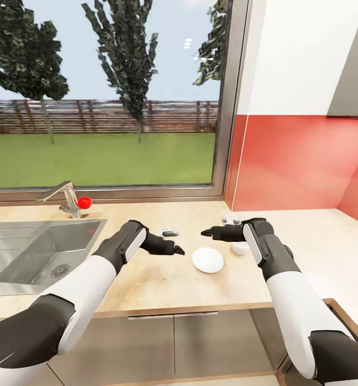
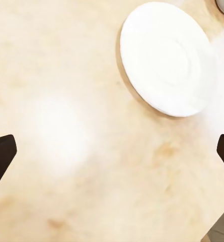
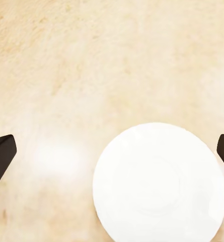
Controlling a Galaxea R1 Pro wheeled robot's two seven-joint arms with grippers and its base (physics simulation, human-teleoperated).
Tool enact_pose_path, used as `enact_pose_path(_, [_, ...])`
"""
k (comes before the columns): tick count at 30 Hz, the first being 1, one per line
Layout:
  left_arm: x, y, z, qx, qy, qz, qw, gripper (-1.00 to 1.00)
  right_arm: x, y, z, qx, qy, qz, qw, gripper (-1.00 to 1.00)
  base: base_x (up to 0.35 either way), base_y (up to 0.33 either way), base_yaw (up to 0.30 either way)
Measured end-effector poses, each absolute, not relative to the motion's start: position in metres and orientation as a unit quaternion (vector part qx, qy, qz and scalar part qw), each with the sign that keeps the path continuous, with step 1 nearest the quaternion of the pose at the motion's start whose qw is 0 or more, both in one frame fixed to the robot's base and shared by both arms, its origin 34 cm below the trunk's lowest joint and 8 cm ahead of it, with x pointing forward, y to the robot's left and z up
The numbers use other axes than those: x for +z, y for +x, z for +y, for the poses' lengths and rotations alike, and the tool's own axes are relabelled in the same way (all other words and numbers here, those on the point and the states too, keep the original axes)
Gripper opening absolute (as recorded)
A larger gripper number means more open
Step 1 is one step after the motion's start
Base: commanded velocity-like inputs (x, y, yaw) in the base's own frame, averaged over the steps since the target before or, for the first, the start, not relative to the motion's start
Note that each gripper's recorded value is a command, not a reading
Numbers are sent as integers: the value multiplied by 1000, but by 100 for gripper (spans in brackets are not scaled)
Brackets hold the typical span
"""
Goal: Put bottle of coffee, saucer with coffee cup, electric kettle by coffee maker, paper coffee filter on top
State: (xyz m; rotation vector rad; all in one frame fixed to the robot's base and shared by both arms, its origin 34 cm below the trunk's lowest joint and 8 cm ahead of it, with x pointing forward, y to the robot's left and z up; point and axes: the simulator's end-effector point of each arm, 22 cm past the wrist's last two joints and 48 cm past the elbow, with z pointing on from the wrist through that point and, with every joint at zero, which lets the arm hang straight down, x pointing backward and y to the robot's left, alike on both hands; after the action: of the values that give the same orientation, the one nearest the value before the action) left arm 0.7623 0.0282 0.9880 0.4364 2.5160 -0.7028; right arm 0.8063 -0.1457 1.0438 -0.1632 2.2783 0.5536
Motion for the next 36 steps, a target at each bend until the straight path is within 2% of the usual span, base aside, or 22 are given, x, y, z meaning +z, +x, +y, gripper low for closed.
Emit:
enact_pose_path(5, [988, 762, 28, -258, 160, 921, 244, 100, 1042, 806, -146, 218, -64, 895, 384, 100, 45, 0, 0])
enact_pose_path(14, [988, 762, 28, -258, 159, 921, 244, 100, 1041, 806, -147, 216, -63, 896, 383, 100, 240, 0, 0])
enact_pose_path(23, [988, 762, 27, -260, 159, 921, 244, 100, 1040, 806, -148, 215, -62, 897, 382, 100, 26, 0, 0])
enact_pose_path(28, [1000, 760, 12, -308, 138, 909, 244, 100, 1021, 801, -147, 217, -58, 905, 361, 100, 137, -63, 0])
enact_pose_path(36, [1002, 761, 10, -315, 135, 906, 248, 100, 1012, 798, -146, 219, -56, 909, 350, 100, 17, -9, 0])
